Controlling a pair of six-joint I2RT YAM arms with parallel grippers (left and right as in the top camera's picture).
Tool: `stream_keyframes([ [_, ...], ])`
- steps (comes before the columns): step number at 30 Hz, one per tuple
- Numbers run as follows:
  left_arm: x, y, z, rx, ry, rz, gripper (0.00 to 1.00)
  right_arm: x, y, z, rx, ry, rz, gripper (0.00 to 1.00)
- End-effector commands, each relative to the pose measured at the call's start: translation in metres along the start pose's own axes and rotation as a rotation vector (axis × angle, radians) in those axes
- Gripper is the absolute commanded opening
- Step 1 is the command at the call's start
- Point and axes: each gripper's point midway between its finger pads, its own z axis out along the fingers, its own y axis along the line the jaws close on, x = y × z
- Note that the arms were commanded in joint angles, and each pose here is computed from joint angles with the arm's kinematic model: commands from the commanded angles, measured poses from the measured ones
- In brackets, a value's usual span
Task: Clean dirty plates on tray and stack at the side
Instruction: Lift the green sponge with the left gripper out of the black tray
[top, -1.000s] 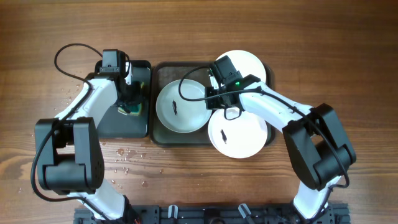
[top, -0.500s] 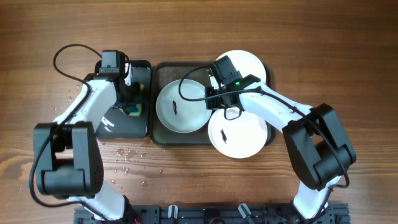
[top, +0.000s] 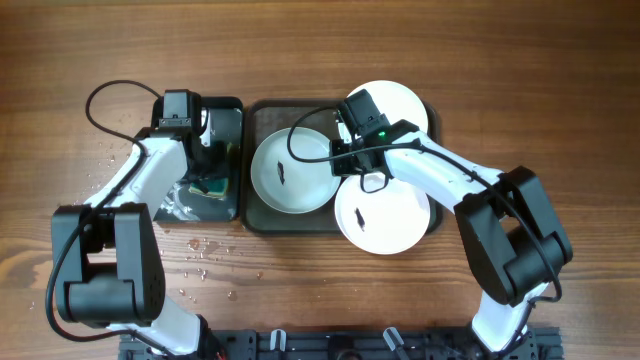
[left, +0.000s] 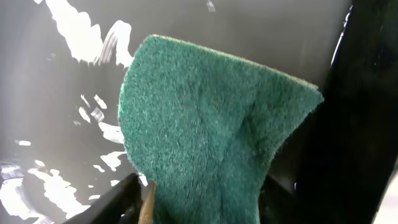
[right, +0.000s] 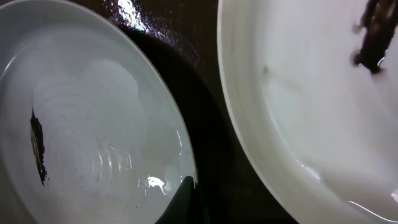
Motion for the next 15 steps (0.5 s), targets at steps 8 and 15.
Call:
stream_keyframes([
  [8,0.004,0.005,0.012,-0.011,-0.015,-0.004,0.51,-0.001,-0.001,-0.005,0.002,-0.012,0.011,0.05],
  [15,0.005,0.004,0.013,-0.005,-0.009,-0.003,0.04,-0.001,-0.001,-0.005,0.002,-0.012,0.011,0.05],
])
